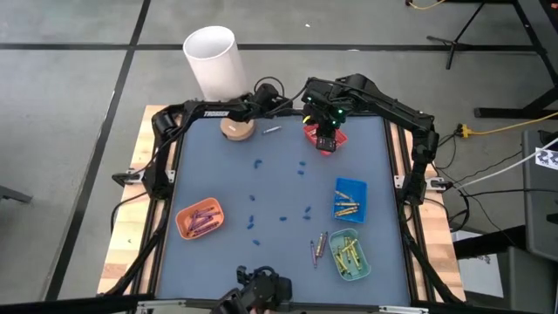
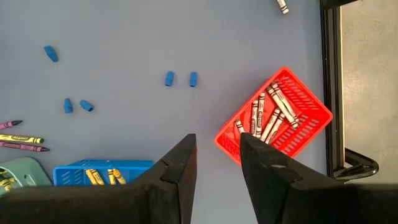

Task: Sort crayons
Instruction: Put the grey crayon into the red bin

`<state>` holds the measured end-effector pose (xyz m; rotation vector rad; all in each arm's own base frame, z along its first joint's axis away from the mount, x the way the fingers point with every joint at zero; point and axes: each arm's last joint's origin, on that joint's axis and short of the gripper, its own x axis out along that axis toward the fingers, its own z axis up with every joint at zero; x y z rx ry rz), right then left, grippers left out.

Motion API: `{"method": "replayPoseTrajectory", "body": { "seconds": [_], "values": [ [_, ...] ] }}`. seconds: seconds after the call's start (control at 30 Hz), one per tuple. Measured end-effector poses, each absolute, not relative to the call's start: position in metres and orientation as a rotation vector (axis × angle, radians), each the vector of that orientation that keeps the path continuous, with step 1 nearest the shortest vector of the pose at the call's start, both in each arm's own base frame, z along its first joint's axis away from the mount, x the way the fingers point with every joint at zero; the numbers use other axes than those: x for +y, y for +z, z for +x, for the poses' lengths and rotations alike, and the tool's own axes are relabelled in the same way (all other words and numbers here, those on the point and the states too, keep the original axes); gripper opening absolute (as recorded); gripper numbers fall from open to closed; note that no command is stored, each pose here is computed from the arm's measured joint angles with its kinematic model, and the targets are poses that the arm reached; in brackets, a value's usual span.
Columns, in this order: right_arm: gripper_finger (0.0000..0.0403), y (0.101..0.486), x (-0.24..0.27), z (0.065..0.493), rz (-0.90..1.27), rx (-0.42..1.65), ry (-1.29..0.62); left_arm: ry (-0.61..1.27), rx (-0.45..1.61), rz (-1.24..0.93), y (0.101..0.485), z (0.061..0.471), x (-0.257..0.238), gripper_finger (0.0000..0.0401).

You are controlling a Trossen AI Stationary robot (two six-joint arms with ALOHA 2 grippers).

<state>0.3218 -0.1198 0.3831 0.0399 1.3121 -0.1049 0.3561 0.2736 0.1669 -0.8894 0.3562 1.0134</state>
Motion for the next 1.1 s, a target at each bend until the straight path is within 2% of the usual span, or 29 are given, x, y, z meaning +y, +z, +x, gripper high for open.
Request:
{"method": "replayPoseTrajectory", "body": {
  "seconds": [0.3, 0.87, 1.1],
  "values": [
    [0.0122, 0.383, -0.12, 0.322, 0.04, 1.311, -0.105, 1.02, 0.412, -0.889, 0.14, 0.359, 0.276, 0.0108],
    [0.0122, 0.383, -0.12, 0.322, 0.04, 1.311, -0.105, 0.911, 0.456, -1.051, 0.137, 0.347, 0.287, 0.0108],
    [0.0122, 0.383, -0.12, 0.322, 0.04, 1.311, -0.105, 0.907, 0.457, -1.052, 0.137, 0.347, 0.287, 0.0108]
  ]
}}
